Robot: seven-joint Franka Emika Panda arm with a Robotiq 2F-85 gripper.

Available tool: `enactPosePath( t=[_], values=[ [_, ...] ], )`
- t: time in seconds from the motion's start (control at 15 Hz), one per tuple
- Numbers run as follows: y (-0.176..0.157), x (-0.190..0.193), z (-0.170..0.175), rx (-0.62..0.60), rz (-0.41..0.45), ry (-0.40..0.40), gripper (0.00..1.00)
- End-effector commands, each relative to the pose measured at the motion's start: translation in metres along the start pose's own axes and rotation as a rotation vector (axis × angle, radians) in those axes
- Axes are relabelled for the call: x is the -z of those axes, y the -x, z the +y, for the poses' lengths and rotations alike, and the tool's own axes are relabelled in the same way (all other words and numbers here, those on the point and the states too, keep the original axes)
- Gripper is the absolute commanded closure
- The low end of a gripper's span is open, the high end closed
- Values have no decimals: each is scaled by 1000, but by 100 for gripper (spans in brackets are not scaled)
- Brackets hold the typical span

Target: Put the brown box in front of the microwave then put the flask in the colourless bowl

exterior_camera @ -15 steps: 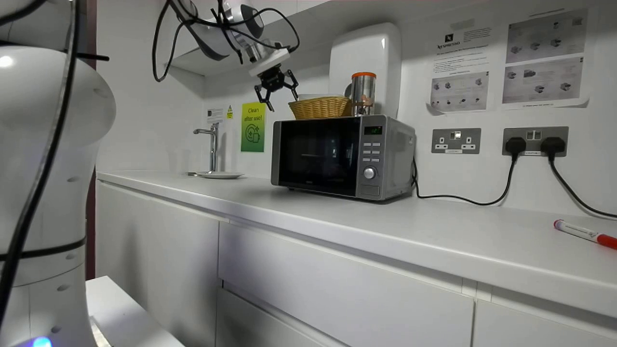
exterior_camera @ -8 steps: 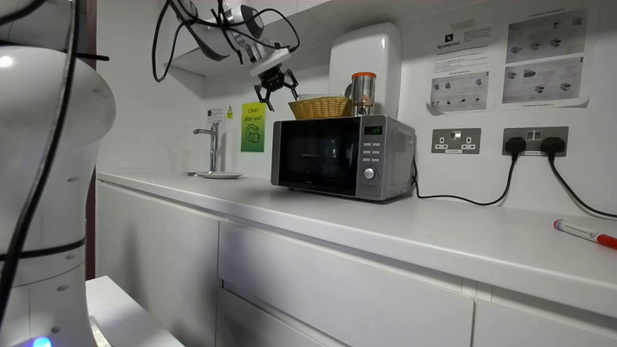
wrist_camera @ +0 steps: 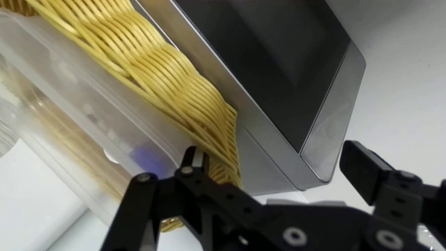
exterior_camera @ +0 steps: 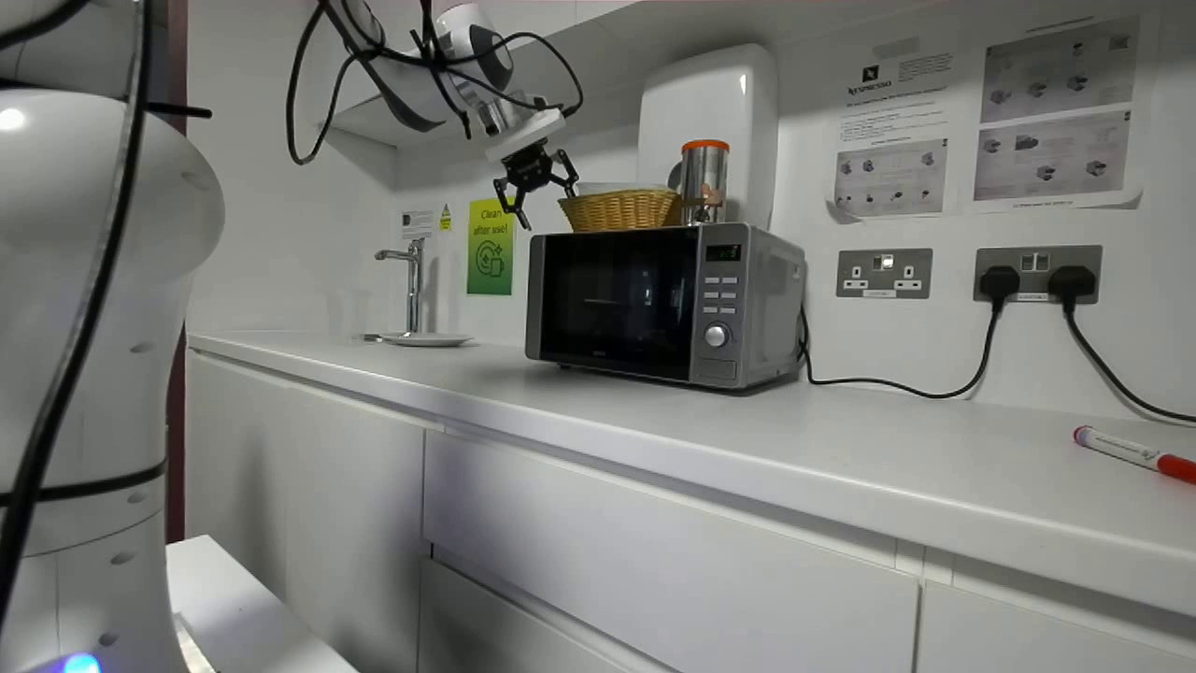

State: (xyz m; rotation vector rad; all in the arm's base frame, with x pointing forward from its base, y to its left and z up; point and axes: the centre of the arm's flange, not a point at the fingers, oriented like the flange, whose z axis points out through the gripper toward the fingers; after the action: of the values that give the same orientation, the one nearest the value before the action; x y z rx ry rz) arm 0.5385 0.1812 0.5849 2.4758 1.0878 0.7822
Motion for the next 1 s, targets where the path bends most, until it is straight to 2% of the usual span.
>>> enactPosePath(
  t=[0.0, 0.13, 0.67, 0.73, 0.93],
  values=[
    [15, -3, 0, 17, 22, -12, 25],
    [16, -4, 1, 12, 25, -11, 34],
    [19, 2, 12, -1, 32, 13, 95],
    [19, 4, 13, -3, 33, 14, 100],
    [19, 5, 13, -3, 34, 17, 97]
  ],
)
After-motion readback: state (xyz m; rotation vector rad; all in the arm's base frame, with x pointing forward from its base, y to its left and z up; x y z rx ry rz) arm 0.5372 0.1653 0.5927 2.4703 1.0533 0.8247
